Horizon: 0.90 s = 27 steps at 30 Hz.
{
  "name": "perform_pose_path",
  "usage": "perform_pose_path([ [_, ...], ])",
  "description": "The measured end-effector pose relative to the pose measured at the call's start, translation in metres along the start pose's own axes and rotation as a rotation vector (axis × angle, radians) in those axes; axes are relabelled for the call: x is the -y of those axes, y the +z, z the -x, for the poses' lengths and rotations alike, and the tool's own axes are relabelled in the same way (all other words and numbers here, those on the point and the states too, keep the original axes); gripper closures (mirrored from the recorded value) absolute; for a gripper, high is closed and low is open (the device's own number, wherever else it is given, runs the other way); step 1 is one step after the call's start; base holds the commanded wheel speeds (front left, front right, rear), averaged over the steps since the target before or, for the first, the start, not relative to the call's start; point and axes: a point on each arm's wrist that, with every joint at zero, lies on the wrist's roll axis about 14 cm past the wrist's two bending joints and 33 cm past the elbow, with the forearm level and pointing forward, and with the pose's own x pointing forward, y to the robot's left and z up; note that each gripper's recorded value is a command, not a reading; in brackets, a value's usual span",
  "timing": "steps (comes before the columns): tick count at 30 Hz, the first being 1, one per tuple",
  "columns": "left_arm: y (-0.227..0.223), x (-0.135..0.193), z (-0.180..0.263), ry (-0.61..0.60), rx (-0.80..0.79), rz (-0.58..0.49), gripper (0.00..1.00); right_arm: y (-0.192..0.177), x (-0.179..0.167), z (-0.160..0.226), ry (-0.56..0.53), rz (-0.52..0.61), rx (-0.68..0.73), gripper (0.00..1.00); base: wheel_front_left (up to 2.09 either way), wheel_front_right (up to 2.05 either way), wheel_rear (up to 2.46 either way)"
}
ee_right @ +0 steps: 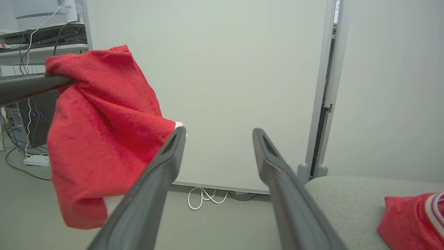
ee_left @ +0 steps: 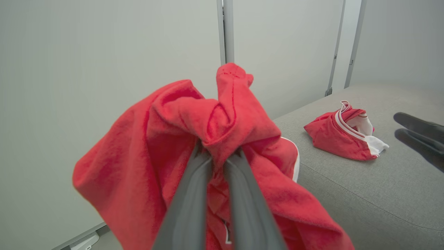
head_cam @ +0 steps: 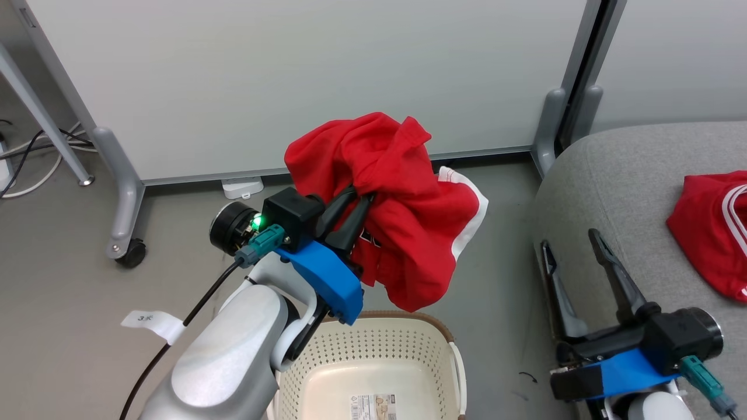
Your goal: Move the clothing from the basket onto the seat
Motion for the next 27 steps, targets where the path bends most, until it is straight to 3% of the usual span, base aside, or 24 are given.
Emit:
perform_pose_path([
  [14,-0.001,0.000,0.002,0.006,0.000,0.002,1.00,0.010,-0.094,-0.022,0.298,-0.015,0.040,0.00,0.00,0.00,0.00],
  [27,-0.005,0.003,-0.004,-0.003,0.004,0.016,1.00,-0.032,-0.130,-0.048,0.448,0.072,-0.077,0.00,0.00,0.00,0.00],
])
